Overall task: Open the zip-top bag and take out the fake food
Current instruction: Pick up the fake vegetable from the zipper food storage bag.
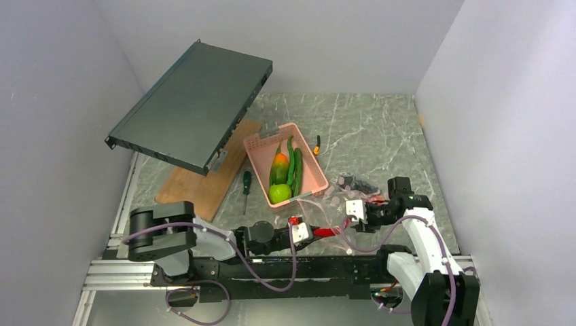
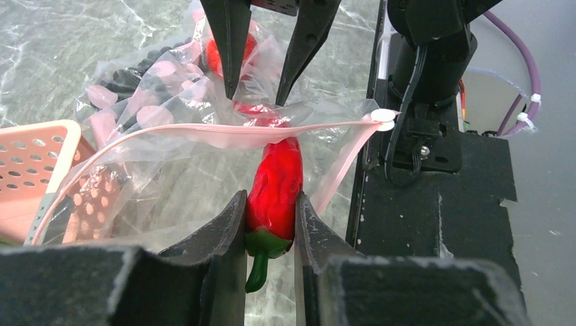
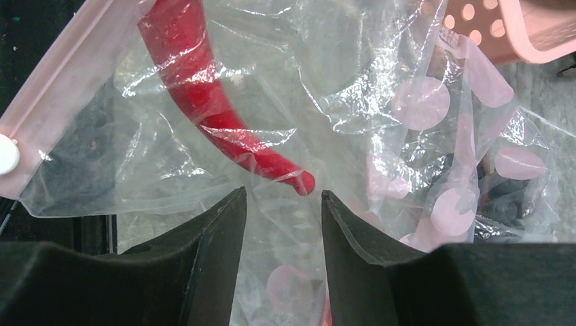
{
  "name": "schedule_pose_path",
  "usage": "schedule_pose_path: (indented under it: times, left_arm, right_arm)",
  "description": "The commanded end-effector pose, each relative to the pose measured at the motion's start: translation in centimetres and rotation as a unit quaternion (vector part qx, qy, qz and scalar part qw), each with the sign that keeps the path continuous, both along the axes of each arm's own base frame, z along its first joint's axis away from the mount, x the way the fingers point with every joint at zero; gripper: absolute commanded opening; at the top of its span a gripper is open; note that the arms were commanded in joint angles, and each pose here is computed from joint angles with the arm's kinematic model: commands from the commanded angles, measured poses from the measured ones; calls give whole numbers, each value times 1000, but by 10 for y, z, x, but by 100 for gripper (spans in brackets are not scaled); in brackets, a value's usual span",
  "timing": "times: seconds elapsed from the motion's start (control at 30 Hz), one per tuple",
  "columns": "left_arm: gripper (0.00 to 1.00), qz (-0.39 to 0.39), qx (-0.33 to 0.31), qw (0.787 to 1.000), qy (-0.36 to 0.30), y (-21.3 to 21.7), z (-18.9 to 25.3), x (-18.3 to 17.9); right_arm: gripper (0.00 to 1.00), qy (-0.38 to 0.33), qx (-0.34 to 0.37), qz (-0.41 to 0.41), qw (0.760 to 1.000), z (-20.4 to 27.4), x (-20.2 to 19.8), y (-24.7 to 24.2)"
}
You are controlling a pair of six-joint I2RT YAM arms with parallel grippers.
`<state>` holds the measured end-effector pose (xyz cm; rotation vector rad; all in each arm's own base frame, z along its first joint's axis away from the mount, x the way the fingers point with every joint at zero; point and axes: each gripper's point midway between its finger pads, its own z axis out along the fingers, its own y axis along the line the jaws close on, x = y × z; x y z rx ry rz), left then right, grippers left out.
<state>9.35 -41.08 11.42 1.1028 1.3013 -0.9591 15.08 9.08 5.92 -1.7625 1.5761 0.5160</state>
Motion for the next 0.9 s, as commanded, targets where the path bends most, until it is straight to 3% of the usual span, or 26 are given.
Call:
schedule_pose_path:
  times: [0.0, 0.1, 0.6, 0.87]
  left_arm:
    - [0, -10, 32, 999, 28, 6, 2, -8]
    - [0, -3, 58, 998, 33, 11, -1, -7]
    - [0, 61, 61, 983, 161, 52, 34, 18]
    - [0, 95, 82, 975, 186, 78, 58, 32]
  right_arm:
    - [47, -18, 25, 14, 999, 10, -1, 7]
    - [49, -17, 26, 12, 999, 11, -2, 6]
    - [53, -22, 27, 15, 999, 11, -3, 5]
    - [53, -22, 27, 16, 999, 11, -4, 5]
